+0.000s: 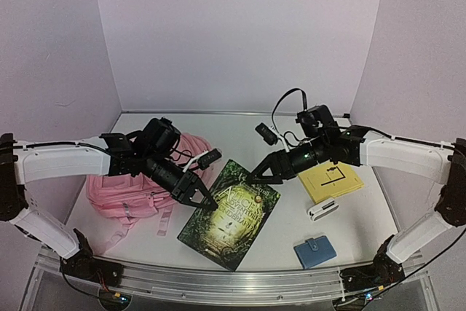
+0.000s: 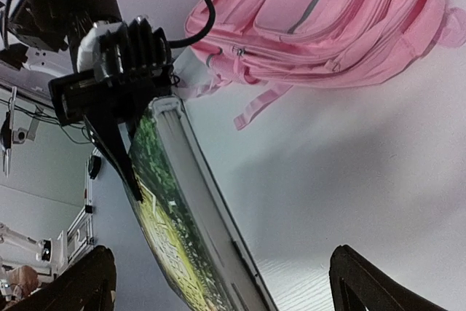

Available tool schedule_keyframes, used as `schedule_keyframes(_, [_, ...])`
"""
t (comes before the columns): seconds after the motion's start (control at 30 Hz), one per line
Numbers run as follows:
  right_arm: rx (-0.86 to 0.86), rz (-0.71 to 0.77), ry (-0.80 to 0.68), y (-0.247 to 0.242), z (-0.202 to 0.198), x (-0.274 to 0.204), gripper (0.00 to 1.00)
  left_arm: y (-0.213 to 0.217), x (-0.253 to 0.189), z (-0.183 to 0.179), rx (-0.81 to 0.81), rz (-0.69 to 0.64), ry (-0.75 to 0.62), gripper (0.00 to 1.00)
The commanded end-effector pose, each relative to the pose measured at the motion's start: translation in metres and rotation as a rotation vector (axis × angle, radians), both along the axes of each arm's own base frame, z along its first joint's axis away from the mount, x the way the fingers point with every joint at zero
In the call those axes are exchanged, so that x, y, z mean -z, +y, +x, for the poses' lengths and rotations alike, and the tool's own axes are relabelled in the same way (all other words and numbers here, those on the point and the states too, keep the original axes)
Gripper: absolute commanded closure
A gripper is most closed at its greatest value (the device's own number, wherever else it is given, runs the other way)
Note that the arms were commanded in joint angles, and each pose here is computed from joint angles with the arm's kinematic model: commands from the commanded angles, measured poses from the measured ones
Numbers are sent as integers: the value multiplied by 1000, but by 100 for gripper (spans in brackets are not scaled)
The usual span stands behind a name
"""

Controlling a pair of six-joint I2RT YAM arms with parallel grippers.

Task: Pack the student bag
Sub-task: Pick up the book from the center of the board.

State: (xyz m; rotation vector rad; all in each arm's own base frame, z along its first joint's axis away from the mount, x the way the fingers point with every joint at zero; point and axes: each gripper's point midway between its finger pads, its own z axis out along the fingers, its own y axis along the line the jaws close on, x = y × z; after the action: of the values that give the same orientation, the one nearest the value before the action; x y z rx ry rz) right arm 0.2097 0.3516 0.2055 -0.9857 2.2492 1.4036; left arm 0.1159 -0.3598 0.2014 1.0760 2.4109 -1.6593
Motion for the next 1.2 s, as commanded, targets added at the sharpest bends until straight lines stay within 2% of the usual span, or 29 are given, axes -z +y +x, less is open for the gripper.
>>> schedule_keyframes(0.0, [-146,67,28,8,-20,-11,9,-11,-47,-11,123,-148,-21,100])
schedule_keyframes(0.2, [-264,144,84,14,-36,-21,50,-14,-42,-11,155,-125,-9,100])
schedule_keyframes(0.27, [-288,161,93,14,-40,-24,68,-16,-44,-6,141,-130,-37,99])
schedule_keyframes(0.3, [-286,162,87,15,-39,-25,80,-17,-46,-3,130,-135,-59,97])
schedule_keyframes(0.37, [-219,127,37,17,-26,-24,98,-19,-46,9,75,-118,-118,83])
schedule_keyframes(0.47, [61,-1,-64,11,24,-17,100,-17,-44,37,-57,-71,-218,59])
schedule_keyframes(0.57, [284,-27,-79,-13,67,-21,100,-2,-39,80,-256,16,-309,36])
schedule_keyframes(0.67, [510,-38,-100,-44,103,-29,100,29,-31,131,-499,142,-375,21])
schedule_keyframes(0.77, [729,-67,-138,-81,130,-37,100,63,-19,175,-723,302,-438,14])
schedule_keyframes(0.87, [910,-100,-192,-110,144,-44,100,84,-3,204,-850,469,-494,10])
schedule_keyframes(0.97, [999,-107,-212,-126,148,-49,100,88,15,222,-876,609,-504,8])
schedule_keyframes(1.17, [1036,-114,-213,-135,144,-45,100,94,65,245,-858,933,-573,6])
